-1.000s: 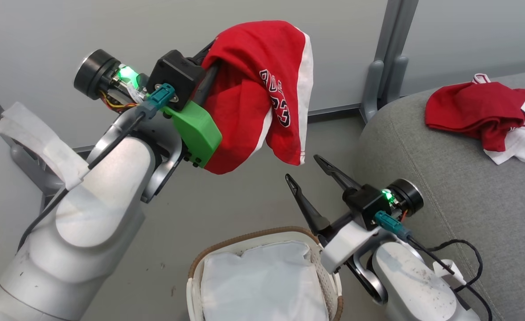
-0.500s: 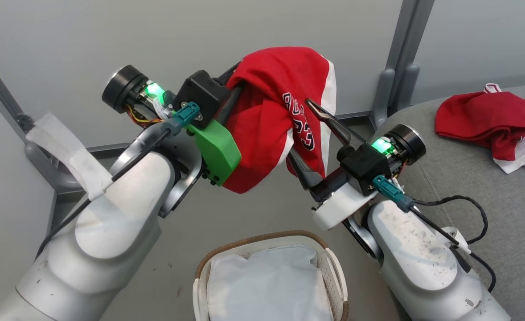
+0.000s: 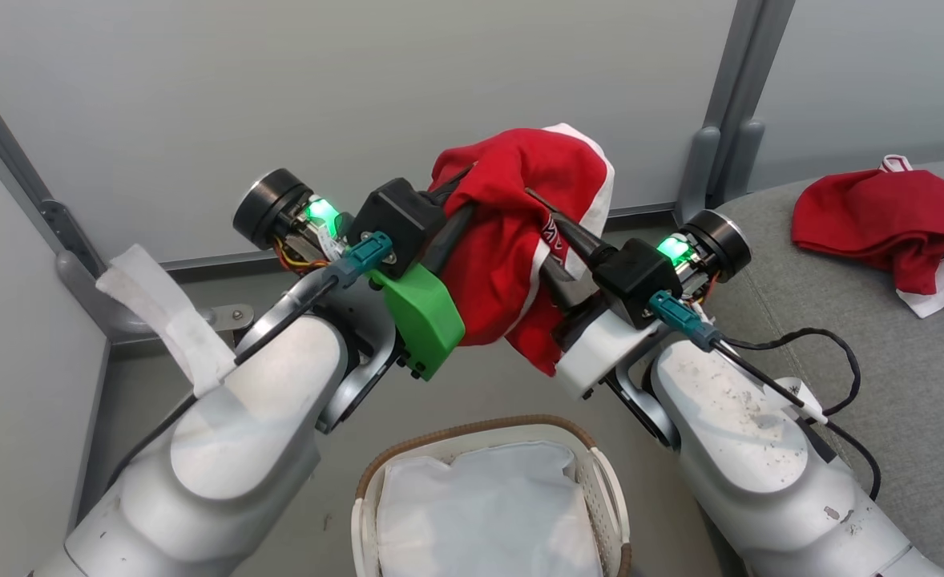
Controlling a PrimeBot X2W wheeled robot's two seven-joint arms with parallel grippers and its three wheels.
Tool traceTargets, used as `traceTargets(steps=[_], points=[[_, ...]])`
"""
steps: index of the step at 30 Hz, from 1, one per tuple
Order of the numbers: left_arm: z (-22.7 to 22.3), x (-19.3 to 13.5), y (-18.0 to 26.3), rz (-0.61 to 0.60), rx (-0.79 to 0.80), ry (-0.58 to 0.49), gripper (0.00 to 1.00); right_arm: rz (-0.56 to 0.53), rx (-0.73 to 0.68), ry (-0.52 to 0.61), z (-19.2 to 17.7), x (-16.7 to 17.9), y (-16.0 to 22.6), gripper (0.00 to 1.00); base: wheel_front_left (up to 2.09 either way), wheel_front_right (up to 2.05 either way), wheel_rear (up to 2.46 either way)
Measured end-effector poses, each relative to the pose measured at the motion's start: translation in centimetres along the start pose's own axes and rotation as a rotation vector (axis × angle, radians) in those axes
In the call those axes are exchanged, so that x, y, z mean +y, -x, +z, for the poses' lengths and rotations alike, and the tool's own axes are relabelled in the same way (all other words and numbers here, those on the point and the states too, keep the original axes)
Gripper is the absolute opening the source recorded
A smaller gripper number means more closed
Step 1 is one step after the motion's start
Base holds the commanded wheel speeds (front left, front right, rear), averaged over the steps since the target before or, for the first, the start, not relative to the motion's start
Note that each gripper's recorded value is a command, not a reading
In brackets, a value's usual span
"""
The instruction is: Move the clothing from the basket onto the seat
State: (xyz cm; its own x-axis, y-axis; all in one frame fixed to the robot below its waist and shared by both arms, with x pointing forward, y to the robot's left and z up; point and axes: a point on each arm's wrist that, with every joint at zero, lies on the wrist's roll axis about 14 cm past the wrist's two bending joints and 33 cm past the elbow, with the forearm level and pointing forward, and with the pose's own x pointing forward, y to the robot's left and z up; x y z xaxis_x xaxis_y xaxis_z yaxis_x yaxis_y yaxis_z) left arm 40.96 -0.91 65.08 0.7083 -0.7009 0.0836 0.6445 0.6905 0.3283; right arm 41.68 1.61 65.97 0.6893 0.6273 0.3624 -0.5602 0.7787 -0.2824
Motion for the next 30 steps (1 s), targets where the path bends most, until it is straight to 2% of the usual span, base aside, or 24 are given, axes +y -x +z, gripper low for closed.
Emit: traceTargets(steps=[2,3,5,6,17,30], points=[[-0.5,-0.1,0.2,0.007,0.001,0.029,0.0,-0.004,0.005,-0.004,-0.2,-0.1,0.0,0.0,0.0,0.0,0.0],[-0.7,-0.2,0.2,0.008,0.001,0.039,0.07,-0.008,0.007,-0.006,-0.3,-0.2,0.0,0.0,0.0,0.0,0.0],[-1.2,-0.2,0.4,0.018,-0.004,0.066,0.51,-0.019,0.01,-0.01,-0.4,-0.6,0.1,0.0,0.0,0.0,0.0],[-1.5,-0.2,0.5,0.022,-0.007,0.079,1.0,-0.027,0.013,-0.012,-0.6,-0.9,0.2,0.0,0.0,0.0,0.0],[-5.7,-0.6,1.9,0.126,-0.024,0.247,1.0,-0.104,0.058,-0.022,-2.4,-3.2,1.1,0.0,0.0,0.0,0.0],[-11.7,-2.6,4.3,0.219,0.056,0.401,1.0,-0.192,0.138,-0.033,-5.4,-5.4,3.2,0.0,0.0,0.0,0.0]])
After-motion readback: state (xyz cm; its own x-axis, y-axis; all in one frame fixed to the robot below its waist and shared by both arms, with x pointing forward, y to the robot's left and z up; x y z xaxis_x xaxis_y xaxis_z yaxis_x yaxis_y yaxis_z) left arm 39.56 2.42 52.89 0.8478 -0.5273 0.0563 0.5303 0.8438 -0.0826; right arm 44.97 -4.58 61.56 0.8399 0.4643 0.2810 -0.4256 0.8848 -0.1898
